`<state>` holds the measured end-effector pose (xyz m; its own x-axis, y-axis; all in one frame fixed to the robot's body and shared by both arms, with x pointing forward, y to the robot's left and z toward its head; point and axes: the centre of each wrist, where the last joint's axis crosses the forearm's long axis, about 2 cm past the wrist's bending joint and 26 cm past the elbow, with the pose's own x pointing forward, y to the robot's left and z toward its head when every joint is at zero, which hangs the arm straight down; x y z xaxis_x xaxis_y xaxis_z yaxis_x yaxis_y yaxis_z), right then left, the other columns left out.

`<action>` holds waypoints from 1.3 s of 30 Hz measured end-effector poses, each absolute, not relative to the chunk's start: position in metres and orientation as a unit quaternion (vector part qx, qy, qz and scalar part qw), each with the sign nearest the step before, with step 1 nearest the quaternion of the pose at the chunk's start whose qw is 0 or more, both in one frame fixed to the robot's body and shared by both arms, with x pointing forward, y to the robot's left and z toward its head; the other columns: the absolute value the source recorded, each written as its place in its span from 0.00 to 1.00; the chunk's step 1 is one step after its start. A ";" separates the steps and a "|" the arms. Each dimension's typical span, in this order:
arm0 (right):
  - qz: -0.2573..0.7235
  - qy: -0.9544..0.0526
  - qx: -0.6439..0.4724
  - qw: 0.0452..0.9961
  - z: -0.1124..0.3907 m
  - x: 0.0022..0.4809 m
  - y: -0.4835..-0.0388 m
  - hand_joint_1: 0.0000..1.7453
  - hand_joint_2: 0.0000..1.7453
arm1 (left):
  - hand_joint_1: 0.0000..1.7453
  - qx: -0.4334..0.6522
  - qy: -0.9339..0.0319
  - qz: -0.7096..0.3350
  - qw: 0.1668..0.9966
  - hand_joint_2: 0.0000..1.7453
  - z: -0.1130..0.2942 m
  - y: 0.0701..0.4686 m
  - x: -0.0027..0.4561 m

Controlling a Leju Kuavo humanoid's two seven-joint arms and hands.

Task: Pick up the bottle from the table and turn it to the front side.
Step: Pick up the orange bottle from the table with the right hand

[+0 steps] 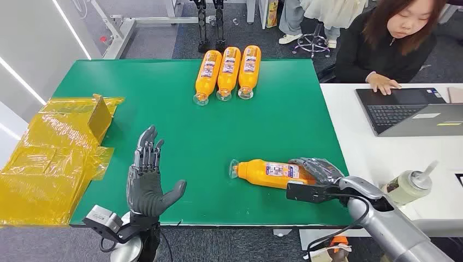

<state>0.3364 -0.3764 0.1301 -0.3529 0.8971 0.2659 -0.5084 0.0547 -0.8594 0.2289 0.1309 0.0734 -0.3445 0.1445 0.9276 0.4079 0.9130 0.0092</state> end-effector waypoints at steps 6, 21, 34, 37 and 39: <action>0.648 -0.529 -0.222 0.501 0.132 0.331 -0.371 1.00 1.00 | 0.00 -0.168 -0.811 -0.121 0.547 1.00 0.073 0.132 0.228; 0.580 -0.668 -0.245 0.396 0.179 0.308 -0.346 1.00 1.00 | 0.00 -0.155 -0.817 -0.098 0.546 1.00 0.072 0.137 0.231; 0.529 -0.742 -0.217 0.351 0.171 0.277 -0.307 1.00 1.00 | 0.00 -0.187 -0.805 -0.075 0.558 1.00 0.069 0.131 0.241; 0.513 -0.756 -0.210 0.349 0.167 0.273 -0.290 1.00 1.00 | 0.00 -0.238 -0.792 -0.056 0.559 1.00 0.069 0.126 0.241; 0.504 -0.763 -0.203 0.351 0.163 0.269 -0.281 1.00 1.00 | 0.00 -0.281 -0.780 -0.040 0.557 1.00 0.069 0.124 0.240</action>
<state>0.2688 -0.2815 0.1630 -0.6722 0.6624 0.3307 -0.0442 0.4099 -0.9110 0.2403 0.1239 0.0694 -0.2215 0.3948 0.8917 0.4839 0.8384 -0.2510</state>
